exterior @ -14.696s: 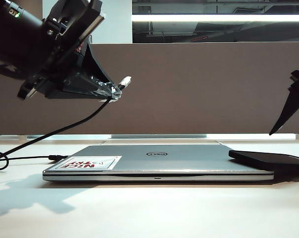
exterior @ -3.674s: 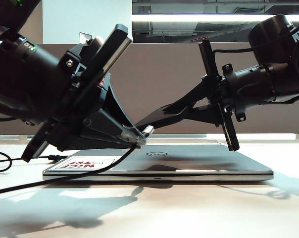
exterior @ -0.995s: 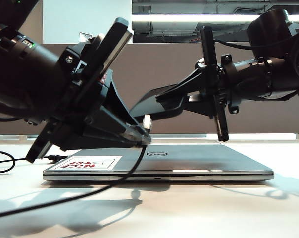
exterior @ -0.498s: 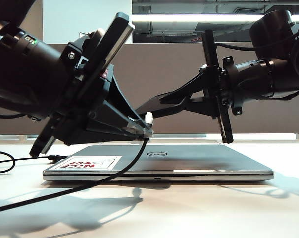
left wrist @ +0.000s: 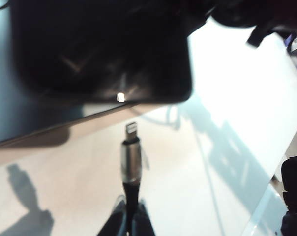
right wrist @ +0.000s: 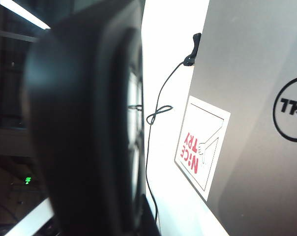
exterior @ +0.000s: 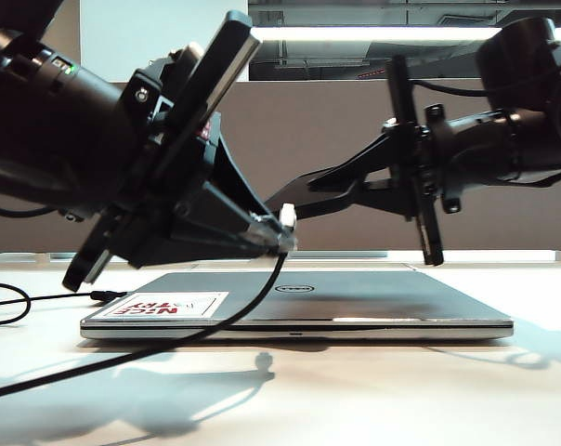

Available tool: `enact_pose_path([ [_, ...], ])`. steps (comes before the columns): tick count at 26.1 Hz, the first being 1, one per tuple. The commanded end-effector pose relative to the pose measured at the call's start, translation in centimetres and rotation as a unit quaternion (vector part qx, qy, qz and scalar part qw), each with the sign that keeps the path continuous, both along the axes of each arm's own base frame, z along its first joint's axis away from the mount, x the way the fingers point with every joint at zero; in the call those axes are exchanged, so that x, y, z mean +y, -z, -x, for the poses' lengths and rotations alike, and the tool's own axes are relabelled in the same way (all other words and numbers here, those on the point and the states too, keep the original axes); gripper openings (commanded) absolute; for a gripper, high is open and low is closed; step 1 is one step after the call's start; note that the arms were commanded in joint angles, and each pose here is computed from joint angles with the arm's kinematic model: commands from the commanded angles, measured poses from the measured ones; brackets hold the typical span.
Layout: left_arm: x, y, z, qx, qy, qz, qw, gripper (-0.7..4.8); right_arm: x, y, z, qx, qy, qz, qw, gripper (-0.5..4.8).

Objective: Pick up the charging cable and the phone, plug the charging cable into the charging port on the phone, and finally place them back on the table.

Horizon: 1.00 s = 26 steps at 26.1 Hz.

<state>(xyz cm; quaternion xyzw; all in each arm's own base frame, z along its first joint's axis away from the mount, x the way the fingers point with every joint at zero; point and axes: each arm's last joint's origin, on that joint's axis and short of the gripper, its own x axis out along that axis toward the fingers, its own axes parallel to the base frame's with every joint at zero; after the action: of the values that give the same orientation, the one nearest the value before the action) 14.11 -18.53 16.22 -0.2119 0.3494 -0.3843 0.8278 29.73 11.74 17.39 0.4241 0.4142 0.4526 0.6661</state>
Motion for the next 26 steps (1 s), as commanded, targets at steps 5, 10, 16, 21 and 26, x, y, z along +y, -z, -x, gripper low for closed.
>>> enact_pose_path([
  [5, -0.01, -0.09, -0.01, -0.001, 0.001, -0.002, 1.0, -0.06, -0.23, -0.95, 0.02, -0.029, -0.057, -0.028, 0.998, -0.06],
  [10, -0.12, -0.1, 0.13, -0.002, 0.006, -0.002, 1.0, -0.06, -0.23, -0.95, -0.01, -0.03, -0.052, -0.027, 0.998, -0.05],
  [16, -0.62, -0.09, 0.82, -0.005, 0.025, -0.003, 1.0, -0.06, -0.22, -0.88, -0.09, -0.038, -0.046, -0.024, 0.998, -0.06],
  [21, -0.6, -0.09, 0.8, -0.011, 0.028, -0.007, 1.0, -0.06, -0.19, -0.88, -0.01, -0.051, -0.059, -0.024, 0.997, -0.05],
  [26, -0.6, -0.09, 0.8, -0.011, 0.028, -0.007, 1.0, -0.06, -0.18, -0.88, 0.07, -0.061, -0.073, -0.026, 0.995, -0.06],
])
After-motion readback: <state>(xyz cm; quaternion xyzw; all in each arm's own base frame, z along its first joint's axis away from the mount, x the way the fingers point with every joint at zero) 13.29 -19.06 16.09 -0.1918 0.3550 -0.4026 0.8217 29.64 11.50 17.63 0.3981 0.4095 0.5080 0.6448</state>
